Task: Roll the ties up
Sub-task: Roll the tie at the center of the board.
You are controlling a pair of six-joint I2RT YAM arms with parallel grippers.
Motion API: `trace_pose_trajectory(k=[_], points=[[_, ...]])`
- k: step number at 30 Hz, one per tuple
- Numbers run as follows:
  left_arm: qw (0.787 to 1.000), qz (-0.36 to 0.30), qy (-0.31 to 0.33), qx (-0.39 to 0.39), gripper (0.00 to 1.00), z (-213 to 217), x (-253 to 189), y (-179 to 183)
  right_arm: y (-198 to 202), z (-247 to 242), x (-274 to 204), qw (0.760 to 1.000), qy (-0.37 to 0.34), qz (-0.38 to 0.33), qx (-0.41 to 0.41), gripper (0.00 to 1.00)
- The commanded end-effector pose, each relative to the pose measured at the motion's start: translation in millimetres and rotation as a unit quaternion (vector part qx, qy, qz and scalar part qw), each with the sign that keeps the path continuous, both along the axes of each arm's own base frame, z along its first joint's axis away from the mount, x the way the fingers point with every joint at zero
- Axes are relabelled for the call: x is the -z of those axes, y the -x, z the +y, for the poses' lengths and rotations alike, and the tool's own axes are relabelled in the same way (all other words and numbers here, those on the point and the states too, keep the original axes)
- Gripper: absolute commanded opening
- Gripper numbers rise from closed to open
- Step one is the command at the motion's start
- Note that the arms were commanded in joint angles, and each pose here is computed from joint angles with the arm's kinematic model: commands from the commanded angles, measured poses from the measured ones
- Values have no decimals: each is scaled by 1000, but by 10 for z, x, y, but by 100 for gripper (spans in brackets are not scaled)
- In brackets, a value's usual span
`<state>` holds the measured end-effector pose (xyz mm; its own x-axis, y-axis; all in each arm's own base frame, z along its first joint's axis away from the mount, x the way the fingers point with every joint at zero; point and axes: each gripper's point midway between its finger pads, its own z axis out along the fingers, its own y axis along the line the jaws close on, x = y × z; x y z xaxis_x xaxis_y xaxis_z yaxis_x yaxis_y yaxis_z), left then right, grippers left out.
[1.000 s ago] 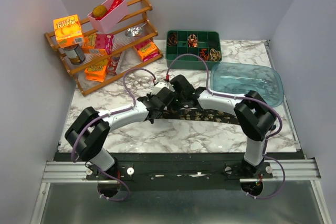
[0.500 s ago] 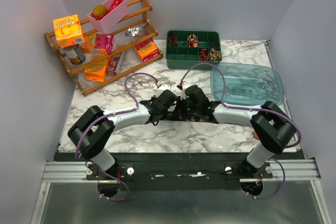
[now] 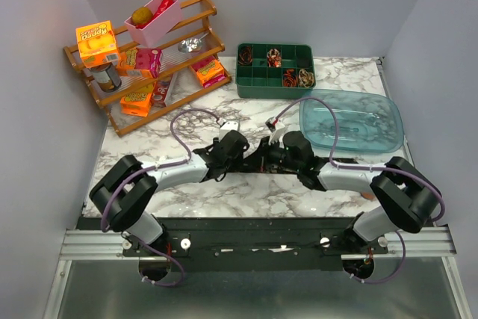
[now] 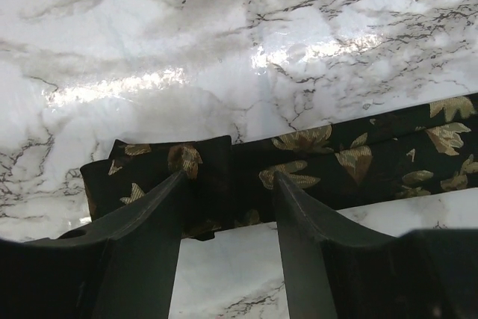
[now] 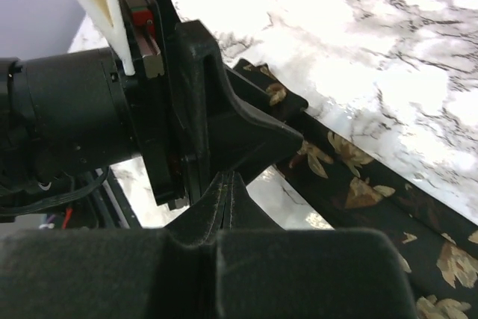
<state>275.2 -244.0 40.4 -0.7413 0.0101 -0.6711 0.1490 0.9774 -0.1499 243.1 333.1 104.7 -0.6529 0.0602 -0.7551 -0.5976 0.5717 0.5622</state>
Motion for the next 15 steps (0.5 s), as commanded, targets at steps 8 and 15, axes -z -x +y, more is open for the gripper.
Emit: trace_pose_trajectory(k=[8,15], points=[[995,-56,69,-45,69,263,-450,11,-147,219,-253,999,-20,-38,-29,1],[995,-53,71,-48,74,408,-546,-5,-256,446,-176,998,-7,-15,-57,1]])
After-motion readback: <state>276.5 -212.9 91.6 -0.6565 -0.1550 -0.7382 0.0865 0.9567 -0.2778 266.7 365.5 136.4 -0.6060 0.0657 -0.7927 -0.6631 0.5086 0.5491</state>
